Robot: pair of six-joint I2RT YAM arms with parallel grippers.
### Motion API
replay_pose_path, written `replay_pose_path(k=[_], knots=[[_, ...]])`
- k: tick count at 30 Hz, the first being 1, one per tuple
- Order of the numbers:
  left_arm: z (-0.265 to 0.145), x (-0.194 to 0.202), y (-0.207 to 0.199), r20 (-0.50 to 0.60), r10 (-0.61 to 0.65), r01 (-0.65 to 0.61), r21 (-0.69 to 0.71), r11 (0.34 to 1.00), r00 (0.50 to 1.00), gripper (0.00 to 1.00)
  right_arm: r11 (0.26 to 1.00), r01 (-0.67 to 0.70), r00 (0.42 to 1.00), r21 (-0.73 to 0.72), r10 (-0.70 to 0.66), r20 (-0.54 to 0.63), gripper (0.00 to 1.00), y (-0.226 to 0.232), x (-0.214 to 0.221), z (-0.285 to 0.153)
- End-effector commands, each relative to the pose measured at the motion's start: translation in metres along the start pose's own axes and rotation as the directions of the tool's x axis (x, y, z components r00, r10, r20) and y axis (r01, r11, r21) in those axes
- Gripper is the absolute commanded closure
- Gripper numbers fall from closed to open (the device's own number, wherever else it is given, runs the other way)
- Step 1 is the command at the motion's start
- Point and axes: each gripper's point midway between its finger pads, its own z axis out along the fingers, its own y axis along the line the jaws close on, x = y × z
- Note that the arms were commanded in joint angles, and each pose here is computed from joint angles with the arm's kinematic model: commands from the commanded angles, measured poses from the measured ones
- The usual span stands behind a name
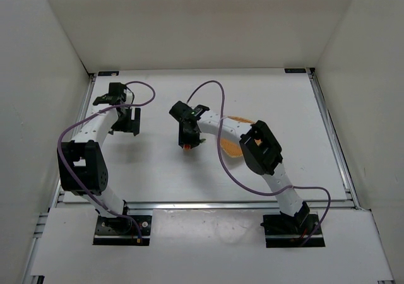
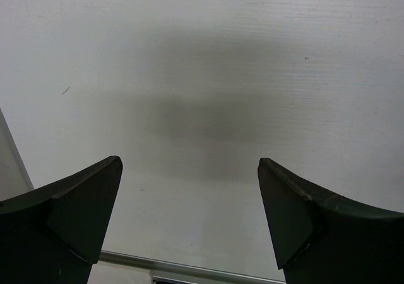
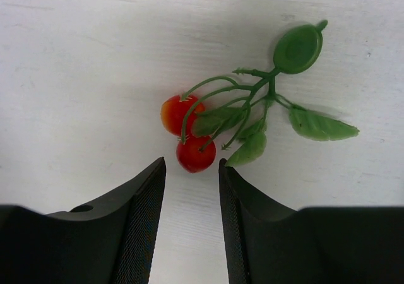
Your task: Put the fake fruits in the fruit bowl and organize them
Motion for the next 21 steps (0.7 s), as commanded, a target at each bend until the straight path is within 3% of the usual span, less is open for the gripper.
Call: replay_pose_path(k=[1,9,21], knots=[[-0.010,-0.005,-0.001,0.044,-0.017,0.016,0.018,1.000,0.999,0.00,0.999,-0.043,0.999,0.025,0.042,0.006,0.56,0.001,-0.002,0.005],[-0.006,0.002,-0.002,0.026,-0.014,0.013,0.018,1.000,1.000,0.00,0.994,-0.069,0.998,0.088,0.068,0.006,0.57,-0.010,0.001,0.015],[-0.005,0.005,-0.002,0.017,-0.003,0.003,0.019,1.000,1.000,0.00,0.994,-0.059,0.997,0.088,0.055,0.045,0.84,-0.014,-0.012,0.004]])
